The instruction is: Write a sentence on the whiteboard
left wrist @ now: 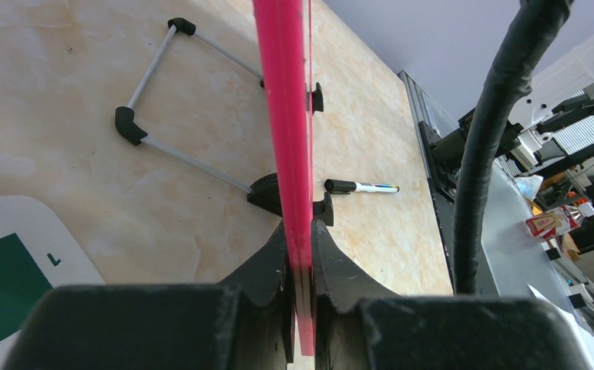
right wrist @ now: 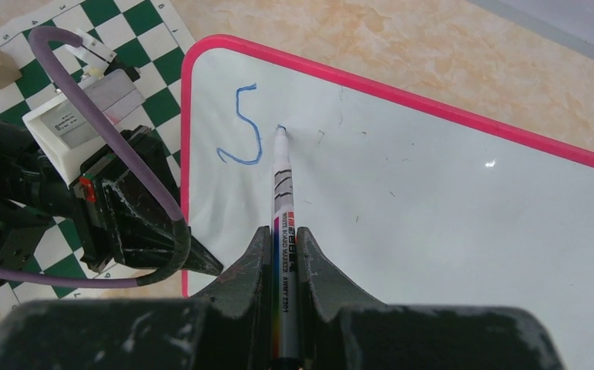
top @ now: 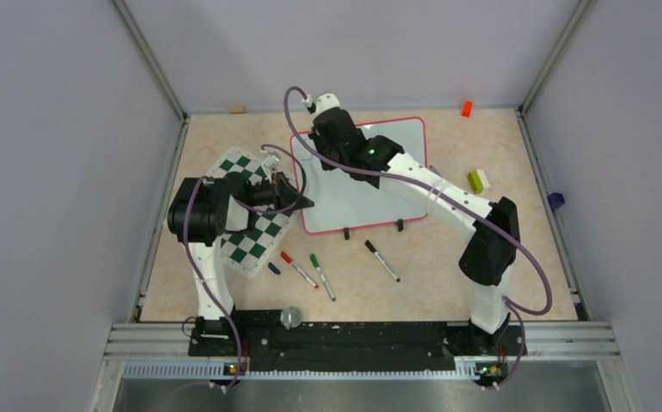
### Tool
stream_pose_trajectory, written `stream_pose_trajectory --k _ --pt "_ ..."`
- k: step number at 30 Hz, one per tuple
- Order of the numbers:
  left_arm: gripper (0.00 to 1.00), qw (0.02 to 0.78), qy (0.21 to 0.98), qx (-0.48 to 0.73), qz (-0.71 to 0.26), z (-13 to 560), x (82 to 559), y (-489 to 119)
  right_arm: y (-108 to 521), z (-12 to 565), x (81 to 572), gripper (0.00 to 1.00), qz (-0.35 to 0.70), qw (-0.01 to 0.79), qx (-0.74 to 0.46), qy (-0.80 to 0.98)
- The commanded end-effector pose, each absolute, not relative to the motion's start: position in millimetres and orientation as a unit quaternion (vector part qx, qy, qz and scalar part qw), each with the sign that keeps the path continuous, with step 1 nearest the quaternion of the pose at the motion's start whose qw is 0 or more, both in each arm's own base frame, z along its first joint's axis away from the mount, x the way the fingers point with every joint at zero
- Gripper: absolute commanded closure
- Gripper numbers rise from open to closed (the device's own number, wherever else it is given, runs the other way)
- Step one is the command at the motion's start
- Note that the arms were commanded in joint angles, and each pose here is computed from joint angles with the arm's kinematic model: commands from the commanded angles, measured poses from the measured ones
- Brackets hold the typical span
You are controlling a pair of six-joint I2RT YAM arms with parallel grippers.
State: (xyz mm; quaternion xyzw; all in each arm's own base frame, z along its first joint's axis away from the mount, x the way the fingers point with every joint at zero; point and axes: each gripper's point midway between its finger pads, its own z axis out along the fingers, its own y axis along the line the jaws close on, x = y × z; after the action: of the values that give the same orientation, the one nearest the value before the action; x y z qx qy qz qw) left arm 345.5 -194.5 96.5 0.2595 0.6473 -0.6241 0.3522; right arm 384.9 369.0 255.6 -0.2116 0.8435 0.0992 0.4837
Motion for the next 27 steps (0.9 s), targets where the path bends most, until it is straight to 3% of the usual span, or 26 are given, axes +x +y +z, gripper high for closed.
stream_pose_trajectory --k 1,27 --pt "0.99 0.416 0.603 0.337 -0.591 113 345 -191 351 266 398 1.00 0.073 0.496 -0.183 0.846" --pt "0.99 0.416 0.604 0.336 -0.591 112 344 -191 352 314 389 1.00 0.120 0.530 -0.187 0.818"
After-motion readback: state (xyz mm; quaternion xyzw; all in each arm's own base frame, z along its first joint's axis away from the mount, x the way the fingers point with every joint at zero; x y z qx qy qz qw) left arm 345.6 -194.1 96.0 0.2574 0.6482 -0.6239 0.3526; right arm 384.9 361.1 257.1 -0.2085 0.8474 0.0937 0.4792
